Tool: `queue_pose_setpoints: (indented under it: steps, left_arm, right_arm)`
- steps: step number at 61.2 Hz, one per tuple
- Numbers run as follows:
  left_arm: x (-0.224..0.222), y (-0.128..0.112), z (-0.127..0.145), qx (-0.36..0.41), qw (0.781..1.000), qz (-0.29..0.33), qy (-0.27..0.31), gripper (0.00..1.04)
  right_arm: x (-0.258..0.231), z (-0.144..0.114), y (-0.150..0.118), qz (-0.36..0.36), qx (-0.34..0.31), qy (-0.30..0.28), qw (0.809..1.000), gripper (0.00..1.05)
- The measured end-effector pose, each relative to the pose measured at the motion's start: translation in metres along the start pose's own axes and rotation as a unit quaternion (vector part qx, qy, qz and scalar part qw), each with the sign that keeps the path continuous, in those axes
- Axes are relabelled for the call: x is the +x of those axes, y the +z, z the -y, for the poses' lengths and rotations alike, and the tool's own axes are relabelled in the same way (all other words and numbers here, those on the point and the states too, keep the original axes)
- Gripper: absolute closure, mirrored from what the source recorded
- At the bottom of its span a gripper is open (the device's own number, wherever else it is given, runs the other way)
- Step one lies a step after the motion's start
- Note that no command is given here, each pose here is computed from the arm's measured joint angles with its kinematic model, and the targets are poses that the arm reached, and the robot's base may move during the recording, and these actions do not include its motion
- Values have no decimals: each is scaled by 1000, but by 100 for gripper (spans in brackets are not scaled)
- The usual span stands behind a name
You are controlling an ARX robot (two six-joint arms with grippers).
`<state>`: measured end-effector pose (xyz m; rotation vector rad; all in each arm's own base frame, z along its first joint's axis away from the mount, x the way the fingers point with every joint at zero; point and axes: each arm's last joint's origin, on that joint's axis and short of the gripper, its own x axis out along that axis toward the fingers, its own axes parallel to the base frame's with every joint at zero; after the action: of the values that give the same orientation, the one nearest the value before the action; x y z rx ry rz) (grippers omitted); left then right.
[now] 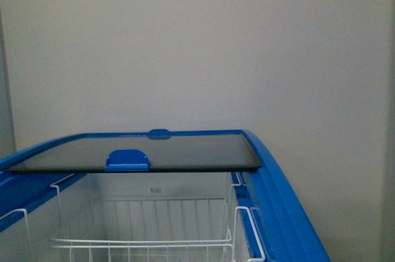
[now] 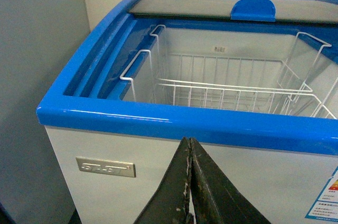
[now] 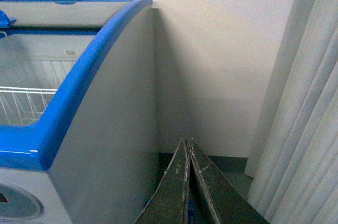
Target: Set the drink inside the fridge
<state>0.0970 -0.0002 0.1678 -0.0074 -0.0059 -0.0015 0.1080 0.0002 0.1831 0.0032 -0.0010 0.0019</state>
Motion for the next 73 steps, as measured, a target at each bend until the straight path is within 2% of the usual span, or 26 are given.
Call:
queue_pose_setpoints:
  steps: [4,25,27,32,48,55,59,62,73]
  left_arm:
    - [0,0,0,0,1000,0,0,102]
    - [0,0,0,0,1000,0,0,102]
    - [0,0,0,0,1000,0,0,102]
    - [0,0,0,0,1000,0,0,85]
    - [0,0,0,0,1000,0,0,46]
    - [0,0,0,0,1000,0,0,20]
    - [0,0,0,0,1000,0,0,11]
    - [0,0,0,1,1000,0,0,6]
    - [0,0,0,1,1000,0,0,8]
  right_arm:
    - [-7,0,-6,-15,0,0,1000,102]
    - [-11,0,-15,3,0,0,1000,102]
    - [-11,0,-15,4,0,0,1000,98]
    - [-11,0,-15,4,0,0,1000,81]
    - [-11,0,-15,4,0,0,1000,42]
    - [-11,0,-15,4,0,0,1000,17]
    - [-11,0,-15,4,0,0,1000,9]
    - [-11,0,-15,4,0,0,1000,6]
    - [-11,0,-15,4,0,0,1000,7]
